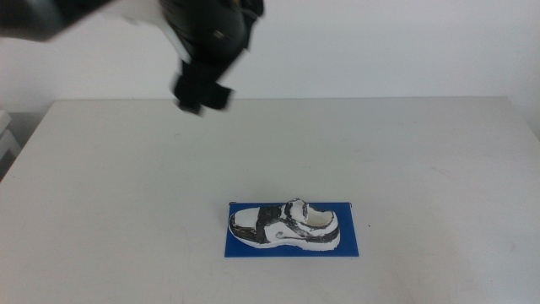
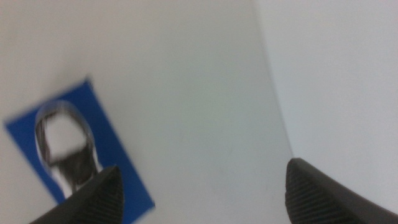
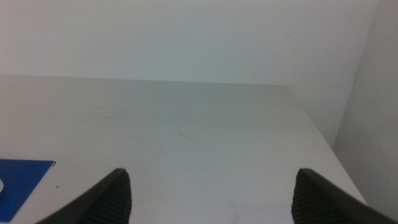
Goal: Use one arm to grab the shoe from the table and place it on the mat.
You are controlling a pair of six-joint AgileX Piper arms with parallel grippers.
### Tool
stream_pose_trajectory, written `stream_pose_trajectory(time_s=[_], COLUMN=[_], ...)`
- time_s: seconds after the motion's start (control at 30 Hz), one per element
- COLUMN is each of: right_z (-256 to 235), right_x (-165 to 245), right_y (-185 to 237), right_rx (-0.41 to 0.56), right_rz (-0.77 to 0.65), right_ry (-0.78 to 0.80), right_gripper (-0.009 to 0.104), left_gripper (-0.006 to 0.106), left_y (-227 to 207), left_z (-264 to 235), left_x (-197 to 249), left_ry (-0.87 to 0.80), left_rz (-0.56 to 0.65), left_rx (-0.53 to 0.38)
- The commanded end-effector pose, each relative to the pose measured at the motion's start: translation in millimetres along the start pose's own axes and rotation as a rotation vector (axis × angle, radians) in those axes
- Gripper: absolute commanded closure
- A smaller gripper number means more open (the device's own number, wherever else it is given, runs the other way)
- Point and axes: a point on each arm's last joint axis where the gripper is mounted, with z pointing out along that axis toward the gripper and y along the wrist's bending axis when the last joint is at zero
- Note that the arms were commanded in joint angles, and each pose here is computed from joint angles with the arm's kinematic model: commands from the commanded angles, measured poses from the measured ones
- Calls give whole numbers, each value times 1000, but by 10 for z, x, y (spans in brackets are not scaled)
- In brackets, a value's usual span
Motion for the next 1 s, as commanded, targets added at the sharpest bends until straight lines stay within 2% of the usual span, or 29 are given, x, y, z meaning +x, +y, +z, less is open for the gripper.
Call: stream_pose_trajectory(time_s=[0.0,0.17,0.27,0.47,0.53,0.6,0.67,0.8,0.87,0.97], right_z=[-27,-27,-27,-27,-27,-27,-27,-27,-27,-27], right_x=[-114,-114,-114,-114,-114,-114,-114,-114,-114,-114], right_y=[-9,-9,-9,-9,-9,-9,-9,-9,-9,-9], right_rx=[12,12,12,12,12,12,12,12,12,12], right_rz=[-21,-21,-21,-21,-21,-21,-21,-21,-21,-21], right_ry=[-109,-109,-109,-109,-109,-109,-109,-109,-109,-109], right_gripper=[29,29,29,29,29,29,29,29,29,29], left_gripper=[15,15,15,15,15,15,15,15,15,15], left_y=[8,-26,-53,-100,-107,-113,-100,19,100,224], left_z=[-397,-586,-660,-721,-715,-714,-763,-826,-869,-933], left_x=[-220,-429,-529,-636,-641,-650,-731,-1077,-1269,-1486], left_ry=[-97,-282,-404,-584,-601,-614,-597,-434,-389,-412], left_rz=[78,338,525,1029,1132,1157,1121,1005,984,1004], left_rx=[61,117,111,-15,-50,-61,-38,-23,-26,13])
